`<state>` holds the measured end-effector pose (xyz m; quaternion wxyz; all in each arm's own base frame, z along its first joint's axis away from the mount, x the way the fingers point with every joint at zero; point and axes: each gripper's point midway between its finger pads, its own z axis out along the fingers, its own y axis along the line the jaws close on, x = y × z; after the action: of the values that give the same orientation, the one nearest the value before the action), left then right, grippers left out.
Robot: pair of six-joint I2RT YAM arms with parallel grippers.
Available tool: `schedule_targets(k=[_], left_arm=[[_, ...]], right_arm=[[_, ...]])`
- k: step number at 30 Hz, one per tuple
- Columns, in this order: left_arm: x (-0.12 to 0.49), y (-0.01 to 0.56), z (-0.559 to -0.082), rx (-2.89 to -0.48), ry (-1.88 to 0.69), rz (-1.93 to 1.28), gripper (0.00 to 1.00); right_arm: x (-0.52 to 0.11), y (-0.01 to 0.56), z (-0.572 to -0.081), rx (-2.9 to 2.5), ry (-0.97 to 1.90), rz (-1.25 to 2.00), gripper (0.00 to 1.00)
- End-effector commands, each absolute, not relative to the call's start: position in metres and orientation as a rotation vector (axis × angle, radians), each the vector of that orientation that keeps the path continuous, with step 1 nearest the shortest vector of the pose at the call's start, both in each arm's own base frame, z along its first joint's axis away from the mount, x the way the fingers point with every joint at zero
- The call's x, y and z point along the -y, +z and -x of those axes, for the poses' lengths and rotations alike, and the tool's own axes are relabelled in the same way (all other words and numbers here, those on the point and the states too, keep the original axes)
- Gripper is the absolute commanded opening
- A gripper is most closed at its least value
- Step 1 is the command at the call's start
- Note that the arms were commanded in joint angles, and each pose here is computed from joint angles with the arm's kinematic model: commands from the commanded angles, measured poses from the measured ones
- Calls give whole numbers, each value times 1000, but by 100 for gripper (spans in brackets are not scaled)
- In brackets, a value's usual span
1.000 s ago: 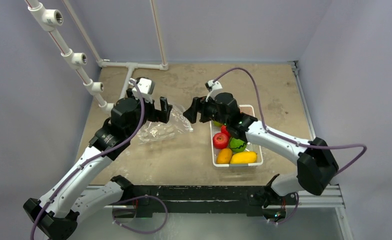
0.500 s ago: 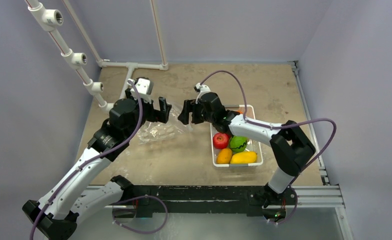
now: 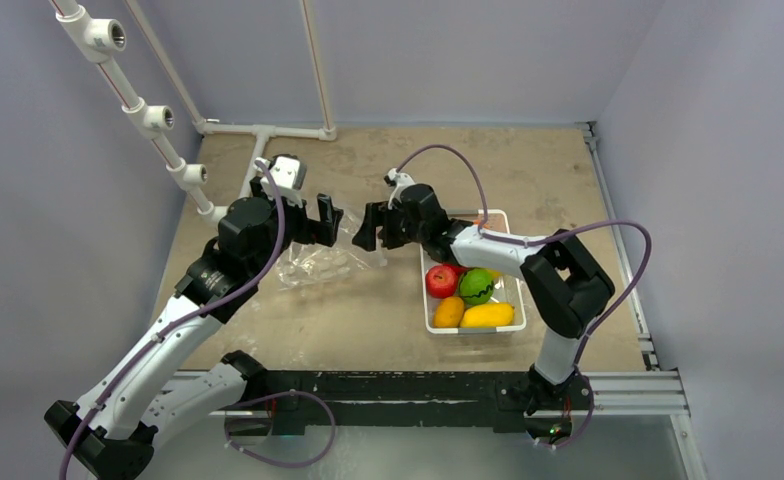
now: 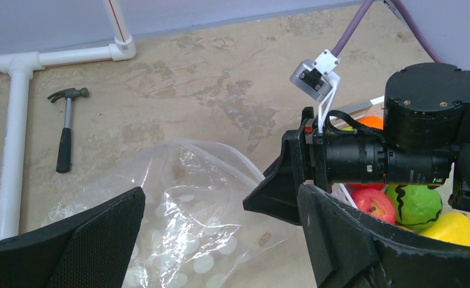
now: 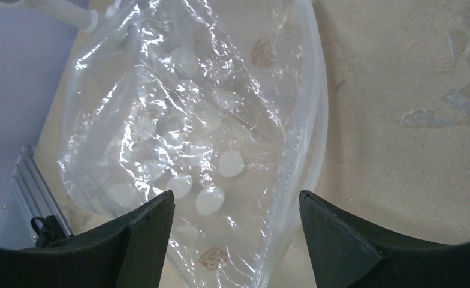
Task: Place the food in the zip-top bag and seal the zipper
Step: Pick up the zipper food storage bag at the center of the board.
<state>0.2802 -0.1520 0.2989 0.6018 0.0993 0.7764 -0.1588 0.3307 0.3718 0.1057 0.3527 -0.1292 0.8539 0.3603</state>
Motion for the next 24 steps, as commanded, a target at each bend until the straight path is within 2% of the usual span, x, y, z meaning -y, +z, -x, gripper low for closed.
schedule_targets(k=[1, 16, 24], left_arm=[[151, 306, -280, -1766, -373, -226, 97], [152, 303, -282, -1774, -368, -229, 97], [152, 303, -282, -1774, -369, -231, 97]], right_arm=[[-383, 129, -331, -2103, 1055, 401, 79], [-386, 116, -313, -2062, 1215, 501, 72], [-387, 113, -299, -2028, 1318, 515, 63]])
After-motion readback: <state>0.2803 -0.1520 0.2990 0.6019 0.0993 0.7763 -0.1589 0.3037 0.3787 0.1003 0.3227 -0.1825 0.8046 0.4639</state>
